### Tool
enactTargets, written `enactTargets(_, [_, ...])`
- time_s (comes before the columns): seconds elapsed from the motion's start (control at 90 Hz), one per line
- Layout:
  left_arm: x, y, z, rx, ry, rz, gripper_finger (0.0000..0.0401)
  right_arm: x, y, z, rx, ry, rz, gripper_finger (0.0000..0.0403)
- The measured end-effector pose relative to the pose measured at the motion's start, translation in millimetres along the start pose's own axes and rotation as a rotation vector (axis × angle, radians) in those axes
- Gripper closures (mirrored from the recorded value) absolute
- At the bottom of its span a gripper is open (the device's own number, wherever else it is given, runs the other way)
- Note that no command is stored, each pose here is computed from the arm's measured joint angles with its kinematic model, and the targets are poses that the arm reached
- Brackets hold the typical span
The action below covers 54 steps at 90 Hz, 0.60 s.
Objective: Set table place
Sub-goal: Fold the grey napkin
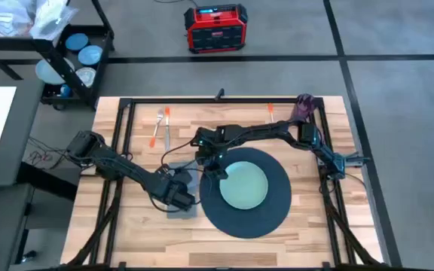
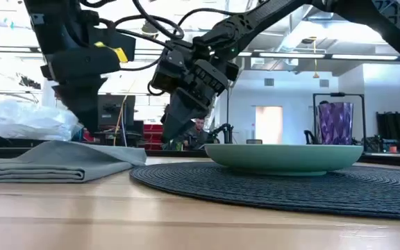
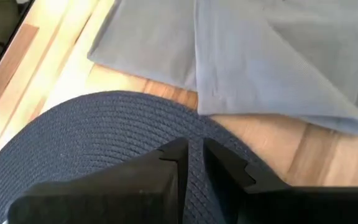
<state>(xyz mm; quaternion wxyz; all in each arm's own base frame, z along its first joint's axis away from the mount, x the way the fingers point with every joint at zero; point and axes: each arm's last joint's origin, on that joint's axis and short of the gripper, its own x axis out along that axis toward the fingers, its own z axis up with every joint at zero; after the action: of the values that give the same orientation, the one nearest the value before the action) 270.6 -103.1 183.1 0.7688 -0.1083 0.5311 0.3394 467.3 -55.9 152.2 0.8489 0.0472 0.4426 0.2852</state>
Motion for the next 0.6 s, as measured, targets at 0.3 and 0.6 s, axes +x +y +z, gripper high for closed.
enactTargets(0.3, [-7,-25,1,0.037,0.019,-0.275,0.0401,3,4,2,-0.019,0.0,0.005,0.0362])
enactTargets(0.6, [8,-12,-12,0.055,0.082,-0.176,0.0401,1,1,2,0.004,-0.008,-0.001,0.0362])
